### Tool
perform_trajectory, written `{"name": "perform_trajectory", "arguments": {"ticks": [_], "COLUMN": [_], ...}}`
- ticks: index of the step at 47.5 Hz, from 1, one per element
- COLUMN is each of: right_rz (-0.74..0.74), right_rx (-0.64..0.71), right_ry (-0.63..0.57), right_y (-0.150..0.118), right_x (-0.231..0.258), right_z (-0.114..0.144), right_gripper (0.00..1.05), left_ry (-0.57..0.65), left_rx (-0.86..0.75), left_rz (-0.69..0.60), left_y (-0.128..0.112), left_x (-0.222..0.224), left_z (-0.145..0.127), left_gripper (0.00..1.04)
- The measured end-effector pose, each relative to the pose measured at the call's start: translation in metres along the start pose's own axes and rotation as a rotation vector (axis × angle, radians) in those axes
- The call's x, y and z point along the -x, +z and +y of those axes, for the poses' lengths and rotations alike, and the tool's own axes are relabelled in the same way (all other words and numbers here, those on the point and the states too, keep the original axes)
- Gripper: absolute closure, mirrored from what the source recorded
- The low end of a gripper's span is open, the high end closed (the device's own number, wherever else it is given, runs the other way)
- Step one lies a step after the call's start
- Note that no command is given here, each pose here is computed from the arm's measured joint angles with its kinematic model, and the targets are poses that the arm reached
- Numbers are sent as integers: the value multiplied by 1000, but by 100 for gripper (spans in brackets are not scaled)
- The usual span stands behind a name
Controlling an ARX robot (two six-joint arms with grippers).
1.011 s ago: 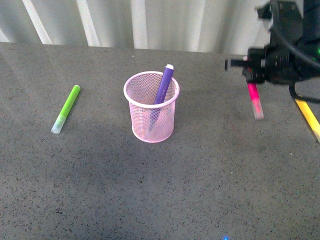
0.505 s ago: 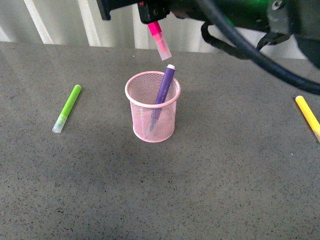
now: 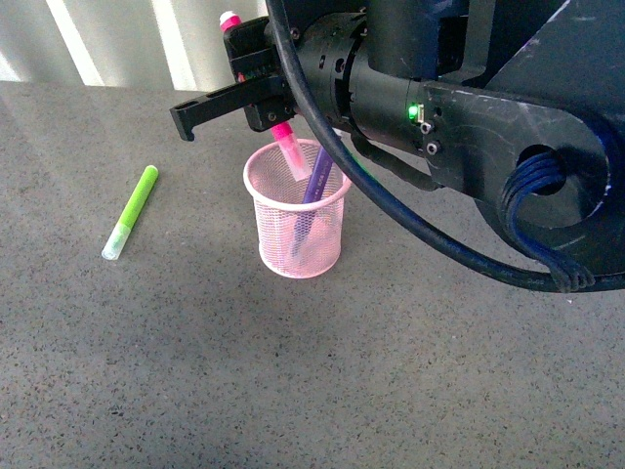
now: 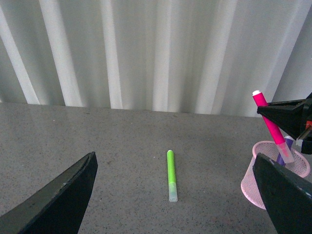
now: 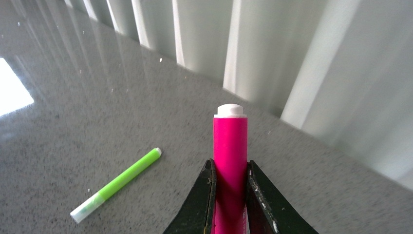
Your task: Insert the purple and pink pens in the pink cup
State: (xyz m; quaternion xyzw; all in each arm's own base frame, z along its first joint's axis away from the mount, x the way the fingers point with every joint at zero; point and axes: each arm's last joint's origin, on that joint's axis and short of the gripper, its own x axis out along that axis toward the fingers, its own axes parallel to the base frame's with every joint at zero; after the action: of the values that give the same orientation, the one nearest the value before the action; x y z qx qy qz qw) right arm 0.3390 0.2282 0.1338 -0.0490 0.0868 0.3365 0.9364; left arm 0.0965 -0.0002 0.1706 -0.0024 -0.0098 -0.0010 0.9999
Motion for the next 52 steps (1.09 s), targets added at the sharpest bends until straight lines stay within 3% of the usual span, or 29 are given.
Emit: {"name": "perform_trajectory", "arguments": {"ticks": [37,52], "right_rz": [32,53], "right_rx": [-20,-53], "right_ry": [20,-17], "right_y": [-22,-22], "right_x": [-17,-14], "right_z": [-4,-8], "right_gripper": [94,36], "left_ry": [0,0], "left_rx": [0,0], "left_rz": [0,0], "left_y": [0,0], "left_x": [0,0], "left_z": [0,0], "left_gripper": [7,7]}}
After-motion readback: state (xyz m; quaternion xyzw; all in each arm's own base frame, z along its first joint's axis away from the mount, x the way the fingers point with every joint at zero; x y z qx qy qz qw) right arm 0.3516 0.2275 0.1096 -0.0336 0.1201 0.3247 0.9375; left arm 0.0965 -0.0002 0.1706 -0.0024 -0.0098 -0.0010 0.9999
